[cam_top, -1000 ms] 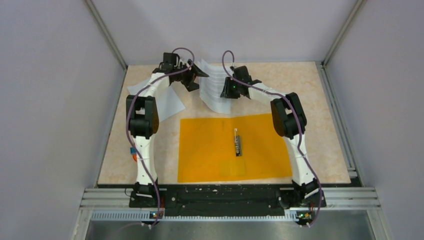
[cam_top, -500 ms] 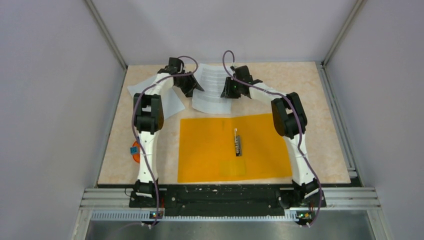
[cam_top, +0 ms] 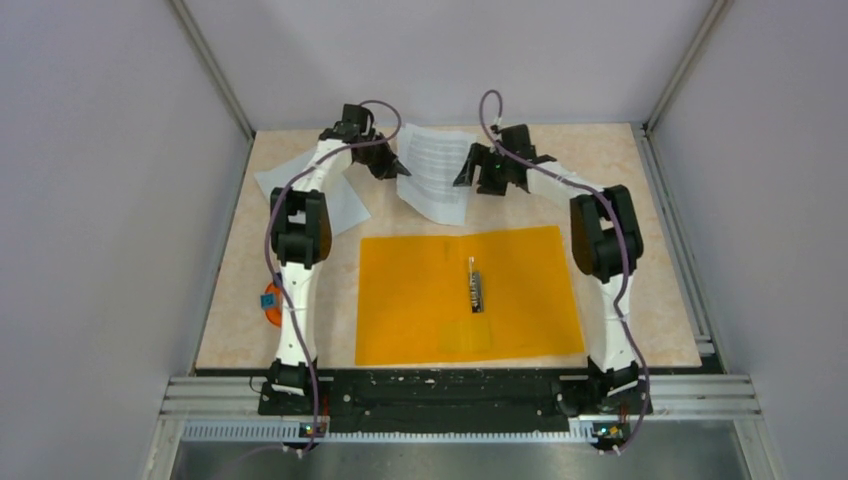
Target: Put the files into the folder
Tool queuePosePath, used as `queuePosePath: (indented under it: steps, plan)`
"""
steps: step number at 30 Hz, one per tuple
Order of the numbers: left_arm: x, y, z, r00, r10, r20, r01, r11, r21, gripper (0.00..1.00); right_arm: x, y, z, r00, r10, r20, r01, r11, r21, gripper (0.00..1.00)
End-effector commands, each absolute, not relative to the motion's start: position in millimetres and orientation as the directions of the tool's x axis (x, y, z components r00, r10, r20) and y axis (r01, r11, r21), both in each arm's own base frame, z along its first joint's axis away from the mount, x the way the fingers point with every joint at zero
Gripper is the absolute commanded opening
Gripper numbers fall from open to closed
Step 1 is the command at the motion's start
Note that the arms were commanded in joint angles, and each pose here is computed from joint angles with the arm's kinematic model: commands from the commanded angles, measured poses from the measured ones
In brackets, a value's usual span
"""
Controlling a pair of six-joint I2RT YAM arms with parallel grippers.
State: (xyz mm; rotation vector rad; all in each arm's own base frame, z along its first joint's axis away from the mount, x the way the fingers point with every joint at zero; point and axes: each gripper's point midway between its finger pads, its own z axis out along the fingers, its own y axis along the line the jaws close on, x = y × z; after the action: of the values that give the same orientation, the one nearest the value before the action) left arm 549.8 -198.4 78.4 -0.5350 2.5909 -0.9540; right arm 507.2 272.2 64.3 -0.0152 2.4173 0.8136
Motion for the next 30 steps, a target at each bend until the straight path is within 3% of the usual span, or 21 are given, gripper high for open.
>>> queuePosePath:
  steps: [1,5,11,13,23,30]
  plan:
    - [557.2,-223.4,220.2,-0.825,-0.535,-0.182,-0.118,0.477,-0.871,0.00,527.8,220.2,170.5,-0.717,0.400,-0.571,-0.200,0.667,0.718,0.78]
    - [550.8,-237.5,289.5,-0.798,-0.593,-0.107,-0.088,0.291,-0.953,0.00,522.2,207.8,192.8,-0.714,0.454,-0.533,-0.192,0.605,0.773,0.81]
    - [513.7,-250.8,346.1,-0.788,-0.612,-0.069,-0.059,0.188,-0.980,0.00,497.9,213.2,197.7,-0.744,0.575,-0.340,-0.091,0.417,0.904,0.91]
    - [492.2,-253.0,344.2,-0.786,-0.617,-0.044,-0.062,0.150,-0.987,0.00,487.3,215.2,200.1,-0.740,0.622,-0.256,-0.053,0.325,0.944,0.98]
    - [421.3,-264.9,299.9,-0.821,-0.570,-0.024,-0.054,0.118,-0.992,0.00,430.0,246.9,193.7,-0.719,0.674,0.170,0.184,-0.051,0.982,0.99]
    - [407.7,-275.6,312.9,-0.845,-0.530,-0.067,0.002,0.122,-0.992,0.00,407.0,261.3,202.5,-0.706,0.633,0.318,0.237,-0.212,0.948,0.99]
